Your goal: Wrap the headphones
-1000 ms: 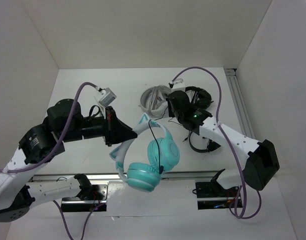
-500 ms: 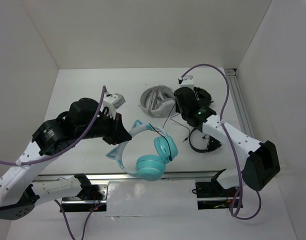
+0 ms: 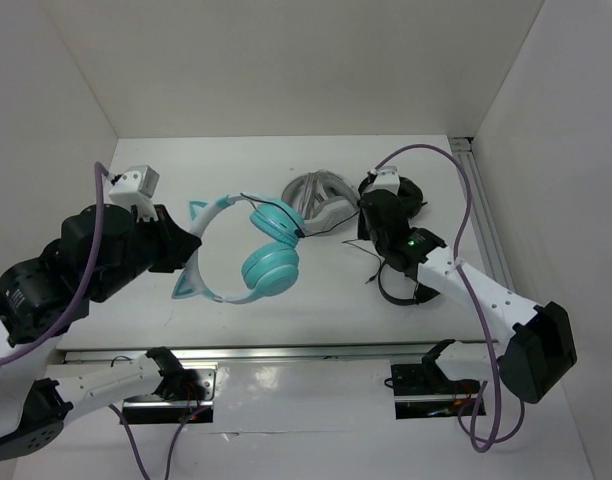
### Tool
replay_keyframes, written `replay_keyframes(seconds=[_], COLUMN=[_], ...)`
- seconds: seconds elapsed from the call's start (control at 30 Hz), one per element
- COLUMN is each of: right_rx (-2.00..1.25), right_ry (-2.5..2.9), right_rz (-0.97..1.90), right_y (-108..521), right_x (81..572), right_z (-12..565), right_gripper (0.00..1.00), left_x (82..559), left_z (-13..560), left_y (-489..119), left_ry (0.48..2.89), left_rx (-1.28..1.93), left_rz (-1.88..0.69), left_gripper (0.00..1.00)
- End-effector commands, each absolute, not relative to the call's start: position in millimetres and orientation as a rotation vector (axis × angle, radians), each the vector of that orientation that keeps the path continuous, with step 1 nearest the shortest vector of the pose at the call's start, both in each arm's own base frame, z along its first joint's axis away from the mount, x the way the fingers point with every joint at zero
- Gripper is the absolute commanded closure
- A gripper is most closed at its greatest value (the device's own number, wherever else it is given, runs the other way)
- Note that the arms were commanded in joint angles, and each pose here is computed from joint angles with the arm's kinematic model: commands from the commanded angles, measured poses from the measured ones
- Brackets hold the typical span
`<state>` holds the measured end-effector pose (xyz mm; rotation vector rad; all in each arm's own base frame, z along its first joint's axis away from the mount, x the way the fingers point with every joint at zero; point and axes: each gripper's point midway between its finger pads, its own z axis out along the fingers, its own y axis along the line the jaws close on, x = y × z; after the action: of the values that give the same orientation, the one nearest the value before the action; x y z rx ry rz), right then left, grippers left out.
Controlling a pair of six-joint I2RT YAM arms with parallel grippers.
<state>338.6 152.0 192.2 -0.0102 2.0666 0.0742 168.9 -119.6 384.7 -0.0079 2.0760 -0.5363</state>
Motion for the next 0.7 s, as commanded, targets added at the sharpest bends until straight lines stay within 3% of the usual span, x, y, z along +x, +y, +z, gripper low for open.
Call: replay_keyframes(seconds=[0.0, 0.67], right_rx=[-0.017, -0.201], right_ry=[2.033, 1.948], right_rz=[0.198, 0.37], right_y=[173.6, 279.5], right_x=[325.9, 215.8], right_z=[199.4, 221.3], right_gripper=[1.0, 1.0], left_x=[181.6, 251.4], left_z=[409.7, 372.5], left_y=[-101.7, -52.1], left_ry=[1.938, 1.744], left_rx=[-0.271, -0.693], left_rz=[-0.561, -0.025], left_gripper=[1.0, 1.0])
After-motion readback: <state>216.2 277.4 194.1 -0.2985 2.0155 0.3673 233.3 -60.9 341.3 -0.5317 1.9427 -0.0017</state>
